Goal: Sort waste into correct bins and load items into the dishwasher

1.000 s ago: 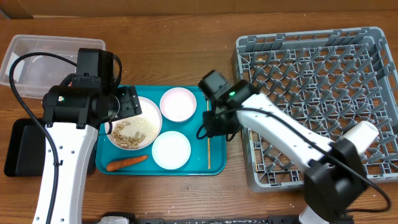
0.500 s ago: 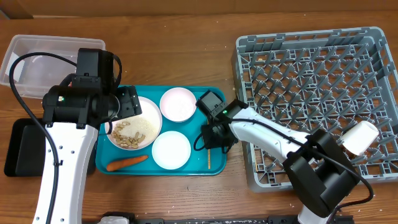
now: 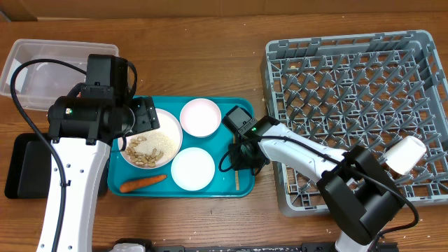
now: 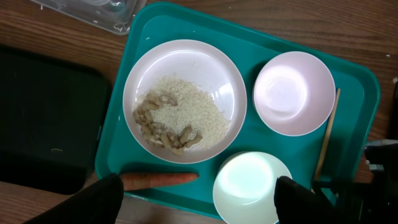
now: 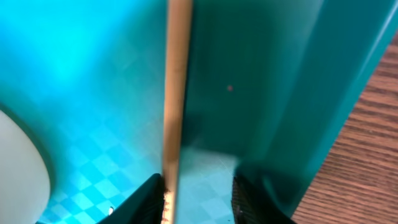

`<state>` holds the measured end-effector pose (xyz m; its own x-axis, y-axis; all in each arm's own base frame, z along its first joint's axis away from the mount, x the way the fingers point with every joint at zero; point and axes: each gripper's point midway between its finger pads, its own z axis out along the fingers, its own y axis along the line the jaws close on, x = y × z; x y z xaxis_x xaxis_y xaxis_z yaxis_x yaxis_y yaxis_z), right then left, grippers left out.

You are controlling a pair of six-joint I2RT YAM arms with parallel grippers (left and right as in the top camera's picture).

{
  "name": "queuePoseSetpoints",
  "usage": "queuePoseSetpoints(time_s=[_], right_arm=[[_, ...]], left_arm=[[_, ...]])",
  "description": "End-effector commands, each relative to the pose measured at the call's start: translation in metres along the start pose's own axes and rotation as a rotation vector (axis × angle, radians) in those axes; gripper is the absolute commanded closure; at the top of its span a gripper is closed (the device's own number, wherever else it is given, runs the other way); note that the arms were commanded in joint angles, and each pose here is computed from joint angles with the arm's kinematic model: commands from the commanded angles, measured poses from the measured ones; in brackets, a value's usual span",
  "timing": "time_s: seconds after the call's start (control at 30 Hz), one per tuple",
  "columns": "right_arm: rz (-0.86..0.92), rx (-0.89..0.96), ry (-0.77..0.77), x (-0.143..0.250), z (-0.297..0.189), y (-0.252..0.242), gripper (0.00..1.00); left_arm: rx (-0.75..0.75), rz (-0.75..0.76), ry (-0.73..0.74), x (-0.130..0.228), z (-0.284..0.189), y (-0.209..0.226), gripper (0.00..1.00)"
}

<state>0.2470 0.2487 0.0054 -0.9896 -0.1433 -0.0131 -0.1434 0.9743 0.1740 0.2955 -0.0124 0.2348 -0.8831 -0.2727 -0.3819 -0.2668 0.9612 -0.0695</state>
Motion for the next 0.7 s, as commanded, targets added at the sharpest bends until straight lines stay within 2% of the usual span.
queuePoseSetpoints(time_s=[0.0,0.27,0.4,0.67], right_arm=[[0.054,0.059,-0.004,0.004,0.005,-0.012,0.66],[0.021,0.005,-0.009,0.001,0.005,-0.001,0.66],[-0.033,0.006,-0.009,0.001,0.005,0.000,0.70],[-0.100,0.019,-0.012,0.009,0.011,0.011,0.72]], left_arm=[[-0.013,0.015,-0.013,-0.002,-0.002,0.003,0.20],[-0.013,0.015,-0.013,-0.002,-0.002,0.003,0.20],[-0.013,0.014,-0.013,-0.002,-0.002,0.003,0.21],[-0.013,0.014,-0.013,-0.002,-0.002,0.003,0.21]])
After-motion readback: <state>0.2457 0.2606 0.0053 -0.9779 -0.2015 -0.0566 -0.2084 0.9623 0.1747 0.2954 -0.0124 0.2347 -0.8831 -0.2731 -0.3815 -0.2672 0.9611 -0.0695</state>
